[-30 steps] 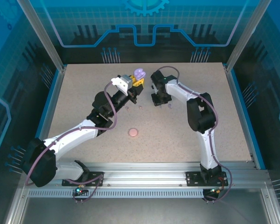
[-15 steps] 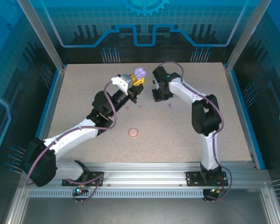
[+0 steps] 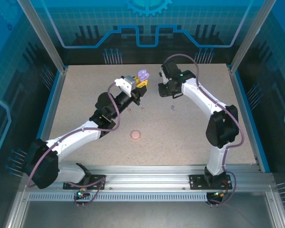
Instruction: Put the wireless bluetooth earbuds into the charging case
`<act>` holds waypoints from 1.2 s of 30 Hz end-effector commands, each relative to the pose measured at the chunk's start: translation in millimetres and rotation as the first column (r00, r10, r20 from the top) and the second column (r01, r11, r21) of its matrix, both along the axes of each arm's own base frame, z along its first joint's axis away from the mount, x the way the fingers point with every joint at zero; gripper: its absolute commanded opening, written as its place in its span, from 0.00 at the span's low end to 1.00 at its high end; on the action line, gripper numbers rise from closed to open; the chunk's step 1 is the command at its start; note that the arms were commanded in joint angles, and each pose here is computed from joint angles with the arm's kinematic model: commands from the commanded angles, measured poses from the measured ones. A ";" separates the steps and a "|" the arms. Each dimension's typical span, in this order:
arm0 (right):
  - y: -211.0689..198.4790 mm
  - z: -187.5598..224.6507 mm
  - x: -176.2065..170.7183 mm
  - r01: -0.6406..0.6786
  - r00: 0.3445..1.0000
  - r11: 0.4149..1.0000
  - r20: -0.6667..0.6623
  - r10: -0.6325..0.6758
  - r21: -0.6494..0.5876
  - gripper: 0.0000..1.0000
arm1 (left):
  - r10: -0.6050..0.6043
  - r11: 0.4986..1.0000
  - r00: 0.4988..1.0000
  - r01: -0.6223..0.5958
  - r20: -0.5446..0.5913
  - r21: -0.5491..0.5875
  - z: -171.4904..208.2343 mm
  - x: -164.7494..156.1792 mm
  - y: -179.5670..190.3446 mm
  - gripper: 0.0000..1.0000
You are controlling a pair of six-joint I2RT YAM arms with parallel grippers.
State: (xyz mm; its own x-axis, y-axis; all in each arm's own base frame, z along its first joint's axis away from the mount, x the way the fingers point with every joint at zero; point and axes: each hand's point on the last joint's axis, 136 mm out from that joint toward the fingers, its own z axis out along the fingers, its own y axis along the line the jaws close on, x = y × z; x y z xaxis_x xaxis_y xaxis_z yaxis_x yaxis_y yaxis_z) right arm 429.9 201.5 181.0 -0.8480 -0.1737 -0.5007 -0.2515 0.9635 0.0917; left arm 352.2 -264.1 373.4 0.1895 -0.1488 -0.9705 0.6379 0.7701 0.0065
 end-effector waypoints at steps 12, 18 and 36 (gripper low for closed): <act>-16.7 116.0 -34.7 -0.015 0.977 0.992 0.213 -0.013 0.126 0.25 | 0.017 1.000 1.000 -0.018 0.008 0.009 -28.3 8.3 -5.1 0.00; -18.1 157.6 -48.4 -0.051 0.957 0.984 0.291 -0.001 0.171 0.25 | -0.009 1.000 1.000 0.009 -0.017 0.025 -50.2 14.2 -16.5 0.00; -5.9 223.4 -86.5 -0.202 0.904 0.941 0.421 0.073 0.271 0.26 | -0.084 0.987 0.995 0.074 0.059 0.143 -54.2 30.9 -77.3 0.00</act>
